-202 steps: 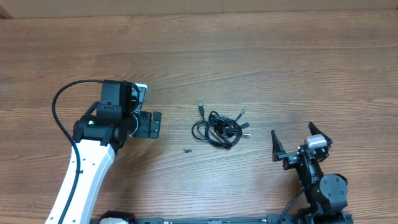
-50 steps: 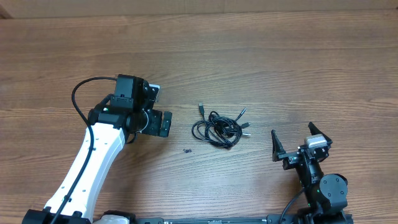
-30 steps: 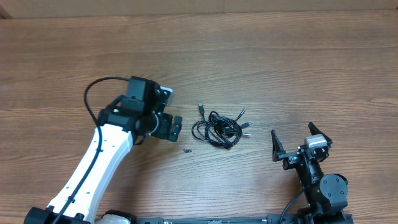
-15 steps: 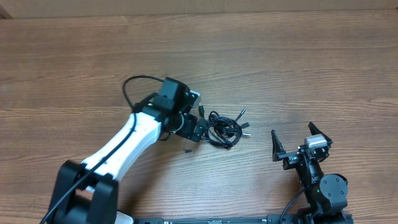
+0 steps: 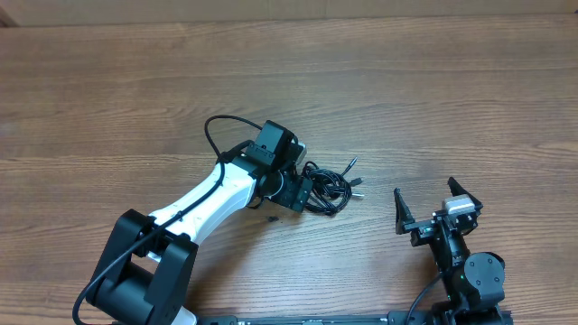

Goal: Untangle cables
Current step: 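Lower the left gripper onto the cable bundle and grasp it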

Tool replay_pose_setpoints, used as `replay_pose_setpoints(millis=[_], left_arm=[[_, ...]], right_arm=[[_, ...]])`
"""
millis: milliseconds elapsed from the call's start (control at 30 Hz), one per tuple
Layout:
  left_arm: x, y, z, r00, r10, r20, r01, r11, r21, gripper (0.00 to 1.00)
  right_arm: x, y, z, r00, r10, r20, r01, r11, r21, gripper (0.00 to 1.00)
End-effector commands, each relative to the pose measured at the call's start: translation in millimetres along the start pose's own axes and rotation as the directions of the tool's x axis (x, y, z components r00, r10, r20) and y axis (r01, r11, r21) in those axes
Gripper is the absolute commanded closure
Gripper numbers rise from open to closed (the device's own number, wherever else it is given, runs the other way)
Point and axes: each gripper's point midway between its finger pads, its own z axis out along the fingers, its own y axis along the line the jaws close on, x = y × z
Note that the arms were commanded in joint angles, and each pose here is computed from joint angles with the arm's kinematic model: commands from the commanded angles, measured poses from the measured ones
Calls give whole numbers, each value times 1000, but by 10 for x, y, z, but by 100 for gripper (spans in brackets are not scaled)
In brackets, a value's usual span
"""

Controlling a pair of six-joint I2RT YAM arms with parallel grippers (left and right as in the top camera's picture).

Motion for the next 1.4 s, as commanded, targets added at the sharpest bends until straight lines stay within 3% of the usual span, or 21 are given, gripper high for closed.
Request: replay_pose_setpoints(millis=[0,533,1167,1300,1367], left_arm=[[-91,9,-8,1000,-12,18,12,1000,-16,15],[-111,153,2,999,-36,32,39,994,-98,15],[23,172,320,997,-69,-44,65,995,-78,18],[23,171,320,997,-68,-44,65,995,-78,36],[24,171,320,997,-68,-44,65,995,-78,57]], right_arm=[[-12,-7,-3,1000,0,11,0,1000,3,0],[-12,-7,-3,1000,0,11,0,1000,3,0],[-12,-7,-3,1000,0,11,0,1000,3,0],[-12,-7,-3,1000,0,11,0,1000,3,0],[-12,-7,-3,1000,0,11,0,1000,3,0]])
